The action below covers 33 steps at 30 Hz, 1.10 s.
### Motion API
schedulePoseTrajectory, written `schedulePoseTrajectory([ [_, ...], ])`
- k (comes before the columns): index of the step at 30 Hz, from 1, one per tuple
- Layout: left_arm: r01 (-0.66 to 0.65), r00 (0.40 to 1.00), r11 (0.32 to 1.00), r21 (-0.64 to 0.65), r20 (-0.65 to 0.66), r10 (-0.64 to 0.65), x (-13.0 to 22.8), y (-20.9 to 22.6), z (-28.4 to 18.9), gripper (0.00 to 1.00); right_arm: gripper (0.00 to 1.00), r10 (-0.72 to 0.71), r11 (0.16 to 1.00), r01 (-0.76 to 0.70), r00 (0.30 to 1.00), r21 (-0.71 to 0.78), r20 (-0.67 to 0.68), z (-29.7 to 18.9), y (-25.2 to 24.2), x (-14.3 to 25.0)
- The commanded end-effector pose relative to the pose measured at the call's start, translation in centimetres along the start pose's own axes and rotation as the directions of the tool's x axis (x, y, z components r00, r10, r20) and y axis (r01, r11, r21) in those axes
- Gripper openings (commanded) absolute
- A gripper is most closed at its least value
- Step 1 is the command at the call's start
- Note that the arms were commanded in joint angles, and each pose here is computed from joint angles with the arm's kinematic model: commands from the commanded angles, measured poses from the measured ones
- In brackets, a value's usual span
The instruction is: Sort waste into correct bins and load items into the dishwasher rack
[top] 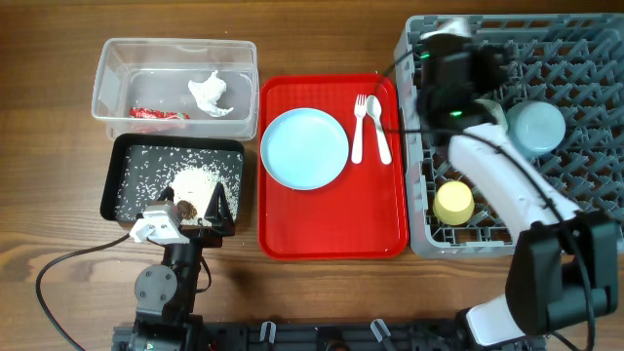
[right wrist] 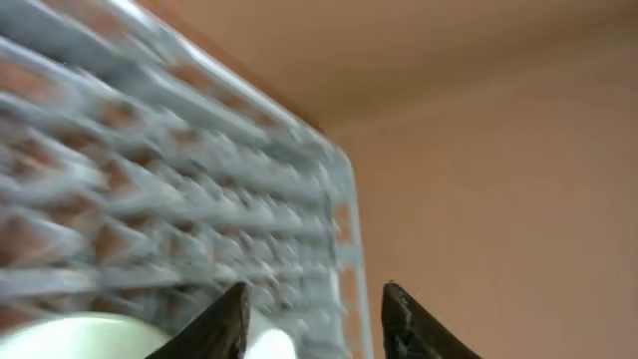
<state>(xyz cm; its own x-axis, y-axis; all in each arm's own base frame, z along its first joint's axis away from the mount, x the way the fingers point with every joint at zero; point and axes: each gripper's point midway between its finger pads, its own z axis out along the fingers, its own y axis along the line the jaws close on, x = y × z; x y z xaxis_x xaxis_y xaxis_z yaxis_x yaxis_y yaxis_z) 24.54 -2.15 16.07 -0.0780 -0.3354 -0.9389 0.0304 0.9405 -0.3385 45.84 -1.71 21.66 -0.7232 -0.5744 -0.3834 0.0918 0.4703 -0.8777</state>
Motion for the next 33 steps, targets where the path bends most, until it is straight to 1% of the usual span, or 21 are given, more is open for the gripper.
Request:
schedulePoseTrajectory([
  [1, -0.015, 1.0, 1.0, 0.002, 0.001, 0.015, 0.1, 0.0, 0.0, 1.0, 0.55, 0.197, 0.979, -0.181, 0.961, -0.095, 0.193, -6.8, -1.1, -4.9],
  [2, -0.015, 1.0, 1.0, 0.002, 0.001, 0.015, 0.1, 0.0, 0.0, 1.0, 0.59, 0.244, 0.963, -0.203, 0.938, -0.178, 0.247, -9.5, -0.3, -6.2],
  [3, -0.015, 1.0, 1.0, 0.002, 0.001, 0.015, 0.1, 0.0, 0.0, 1.0, 0.66, 0.315, 0.92, -0.22, 0.907, -0.323, 0.281, -12.9, 1.6, -7.1],
  [4, -0.015, 1.0, 1.0, 0.002, 0.001, 0.015, 0.1, 0.0, 0.0, 1.0, 0.69, 0.372, 0.853, -0.213, 0.888, -0.476, 0.269, -15.7, 4.0, -7.2],
  [6, -0.015, 1.0, 1.0, 0.002, 0.001, 0.015, 0.1, 0.0, 0.0, 1.0, 0.74, 0.406, 0.688, -0.174, 0.897, -0.705, 0.175, -19.8, 8.3, -6.0],
  [7, -0.015, 1.0, 1.0, 0.002, 0.001, 0.015, 0.1, 0.0, 0.0, 1.0, 0.75, 0.406, 0.523, -0.191, 0.912, -0.831, 0.046, -22.2, 11.2, -4.7],
  [9, -0.016, 1.0, 1.0, 0.002, 0.001, 0.016, 0.1, 0.0, 0.0, 1.0, 0.76, 0.275, 0.276, -0.175, 0.957, -0.945, -0.097, -25.8, 15.4, -1.8],
  [10, -0.015, 1.0, 1.0, 0.002, 0.001, 0.015, 0.1, 0.0, 0.0, 1.0, 0.76, 0.203, 0.207, -0.162, 0.972, -0.965, -0.12, -26.9, 16.9, -0.6],
  [11, -0.016, 1.0, 1.0, 0.002, 0.001, 0.016, 0.1, 0.0, 0.0, 1.0, 0.76, 0.145, 0.188, -0.166, 0.979, -0.968, -0.14, -27.1, 17.9, 0.5],
  [12, -0.015, 1.0, 1.0, 0.002, 0.001, 0.015, 0.1, 0.0, 0.0, 1.0, 0.76, 0.122, 0.193, -0.184, 0.979, -0.964, -0.163, -26.8, 18.5, 1.0],
  [13, -0.015, 1.0, 1.0, 0.002, 0.001, 0.015, 0.1, 0.0, 0.0, 1.0, 0.66, 0.11, 0.197, -0.185, 0.98, -0.963, -0.166, -26.6, 18.9, 1.1],
  [14, -0.015, 1.0, 1.0, 0.002, 0.001, 0.015, 0.1, 0.0, 0.0, 1.0, 0.46, 0.123, 0.226, -0.199, 0.977, -0.954, -0.174, -25.8, 18.8, 0.9],
  [15, -0.016, 1.0, 1.0, 0.002, 0.001, 0.016, 0.1, 0.0, 0.0, 1.0, 0.27, 0.163, 0.227, -0.23, 0.967, -0.946, -0.196, -25.1, 18.1, 0.2],
  [16, -0.015, 1.0, 1.0, 0.002, 0.001, 0.015, 0.1, 0.0, 0.0, 1.0, 0.18, 0.212, 0.223, -0.294, 0.945, -0.929, -0.248, -24.2, 17.0, -0.6],
  [19, -0.015, 1.0, 1.0, 0.002, 0.001, 0.015, 0.1, 0.0, 0.0, 1.0, 0.13, 0.35, 0.217, -0.477, 0.852, -0.851, -0.389, -19.0, 12.6, -2.3],
  [21, -0.015, 1.0, 1.0, 0.002, 0.001, 0.015, 0.1, 0.0, 0.0, 1.0, 0.06, 0.444, 0.247, -0.555, 0.793, -0.795, -0.416, -12.7, 8.4, -2.1],
  [22, -0.015, 1.0, 1.0, 0.002, 0.001, 0.015, 0.1, 0.0, 0.0, 1.0, 0.05, 0.472, 0.269, -0.564, 0.784, -0.781, -0.404, -10.8, 7.1, -1.7],
  [23, -0.015, 1.0, 1.0, 0.002, 0.001, 0.015, 0.1, 0.0, 0.0, 1.0, 0.06, 0.518, 0.281, -0.615, 0.743, -0.737, -0.423, -7.8, 5.3, -0.7],
  [27, -0.016, 1.0, 1.0, 0.002, 0.001, 0.016, 0.1, 0.0, 0.0, 1.0, 0.04, 0.58, 0.268, -0.747, 0.63, -0.609, -0.517, -1.6, 2.3, 3.6],
  [30, -0.015, 1.0, 1.0, 0.002, 0.001, 0.015, 0.1, 0.0, 0.0, 1.0, 0.04, 0.559, 0.254, -0.77, 0.611, -0.585, -0.561, 0.1, 3.4, 5.0],
  [33, -0.016, 1.0, 1.0, 0.002, 0.001, 0.016, 0.1, 0.0, 0.0, 1.0, 0.04, 0.526, 0.294, -0.765, 0.63, -0.573, -0.571, 1.3, 4.8, 5.8],
])
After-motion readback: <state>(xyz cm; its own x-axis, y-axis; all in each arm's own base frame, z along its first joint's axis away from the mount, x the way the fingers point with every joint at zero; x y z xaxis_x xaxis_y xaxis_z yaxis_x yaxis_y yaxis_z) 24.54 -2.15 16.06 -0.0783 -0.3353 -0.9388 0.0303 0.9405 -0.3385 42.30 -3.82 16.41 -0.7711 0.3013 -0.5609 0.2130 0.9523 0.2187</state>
